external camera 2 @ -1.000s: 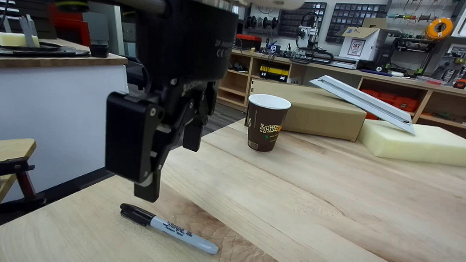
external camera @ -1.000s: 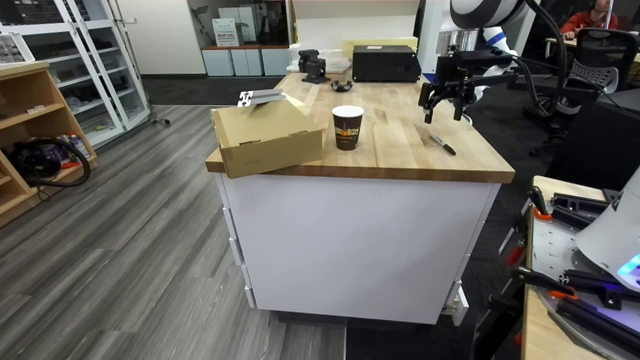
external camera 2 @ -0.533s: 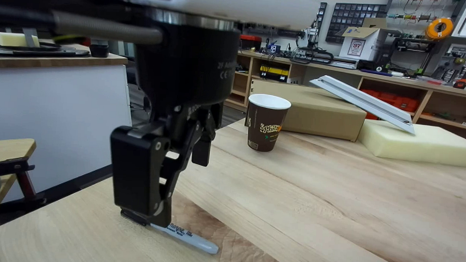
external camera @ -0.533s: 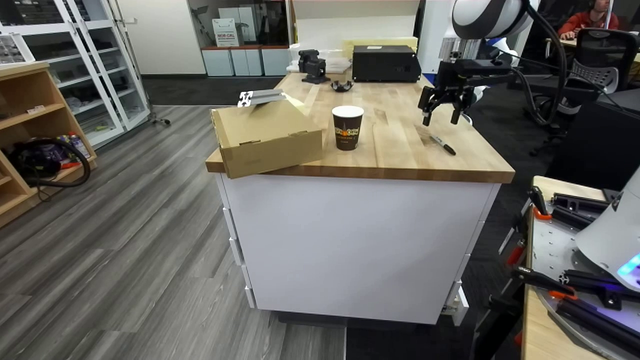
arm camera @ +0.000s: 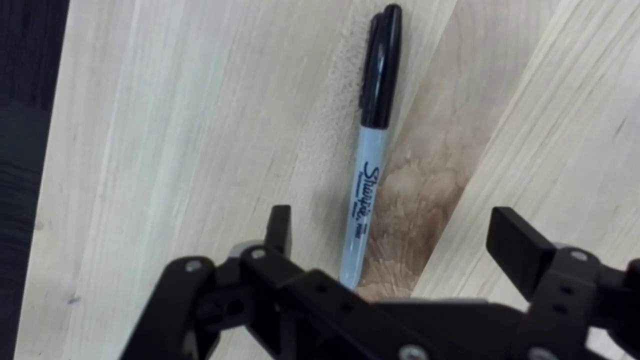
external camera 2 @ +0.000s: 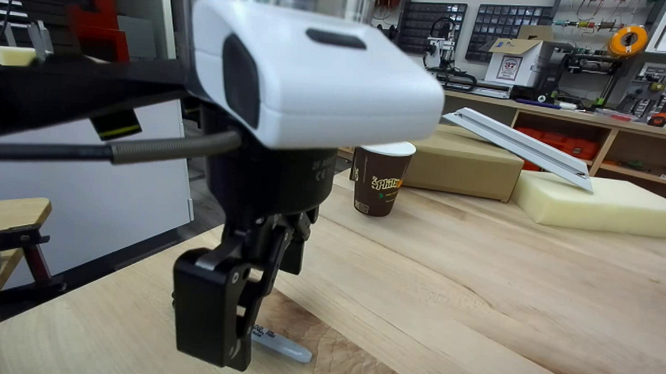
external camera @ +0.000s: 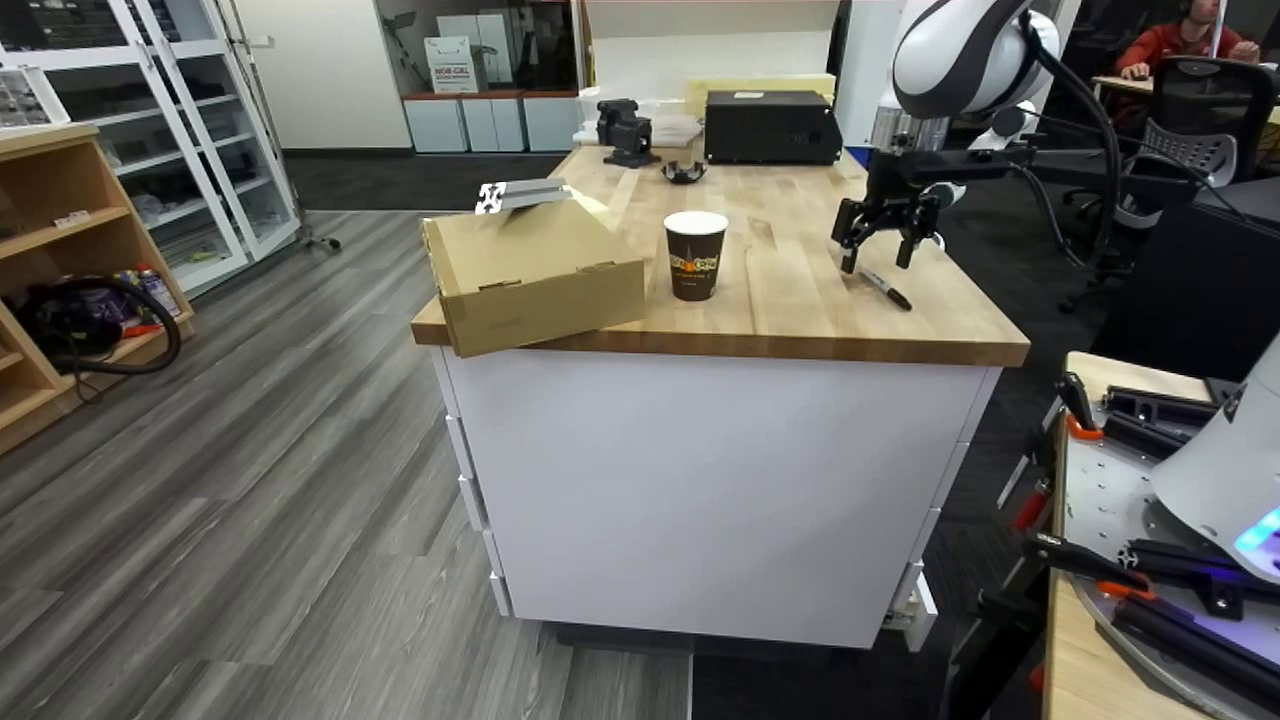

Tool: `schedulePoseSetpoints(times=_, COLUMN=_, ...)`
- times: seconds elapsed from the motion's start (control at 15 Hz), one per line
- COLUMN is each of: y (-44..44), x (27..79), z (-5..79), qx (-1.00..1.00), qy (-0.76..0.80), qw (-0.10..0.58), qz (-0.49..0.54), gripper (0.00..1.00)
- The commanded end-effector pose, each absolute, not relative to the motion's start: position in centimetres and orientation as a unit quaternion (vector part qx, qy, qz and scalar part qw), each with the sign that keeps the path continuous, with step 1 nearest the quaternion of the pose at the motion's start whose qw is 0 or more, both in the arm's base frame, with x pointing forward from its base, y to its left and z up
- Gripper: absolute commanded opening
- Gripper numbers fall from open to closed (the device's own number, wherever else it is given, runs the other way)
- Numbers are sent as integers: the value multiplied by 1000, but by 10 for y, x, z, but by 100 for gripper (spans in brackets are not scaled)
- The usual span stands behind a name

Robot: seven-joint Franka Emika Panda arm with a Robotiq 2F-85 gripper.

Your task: Put the pen in the cup

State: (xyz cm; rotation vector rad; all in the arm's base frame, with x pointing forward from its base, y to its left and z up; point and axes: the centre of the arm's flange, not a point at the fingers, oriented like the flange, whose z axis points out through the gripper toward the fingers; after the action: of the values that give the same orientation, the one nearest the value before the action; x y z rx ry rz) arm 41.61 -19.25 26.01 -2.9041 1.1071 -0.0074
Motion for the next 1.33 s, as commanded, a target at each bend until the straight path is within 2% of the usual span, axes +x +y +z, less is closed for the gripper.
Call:
schedulePoseSetpoints(times=0.0, y=-197, x=415, z=241, qx=-935, qy=354, qw=13, qz=-3, gripper=74)
schedulePoseSetpoints(times=0.67, y=-196, x=415, z=246, qx=-936, qy=352, qw=6, qz=-8, gripper=8)
schedulePoseSetpoints(times=0.8, y=-193, x=416, z=250, qx=-936, qy=352, qw=2, qz=-8, gripper=4)
schedulePoseSetpoints(times=0.87, y=-193, x=416, z=252, qx=-937, qy=350, qw=-2, qz=-8, gripper=7)
schedulePoseSetpoints(times=0.93, y=-191, x=417, z=255, qx=-937, qy=348, qw=-5, qz=-8, gripper=3)
schedulePoseSetpoints(times=1.0, y=-189, x=417, z=256, qx=-939, qy=345, qw=-9, qz=-7, gripper=6)
schedulePoseSetpoints(times=1.27, y=-180, x=420, z=263, qx=-943, qy=332, qw=-23, qz=3, gripper=7)
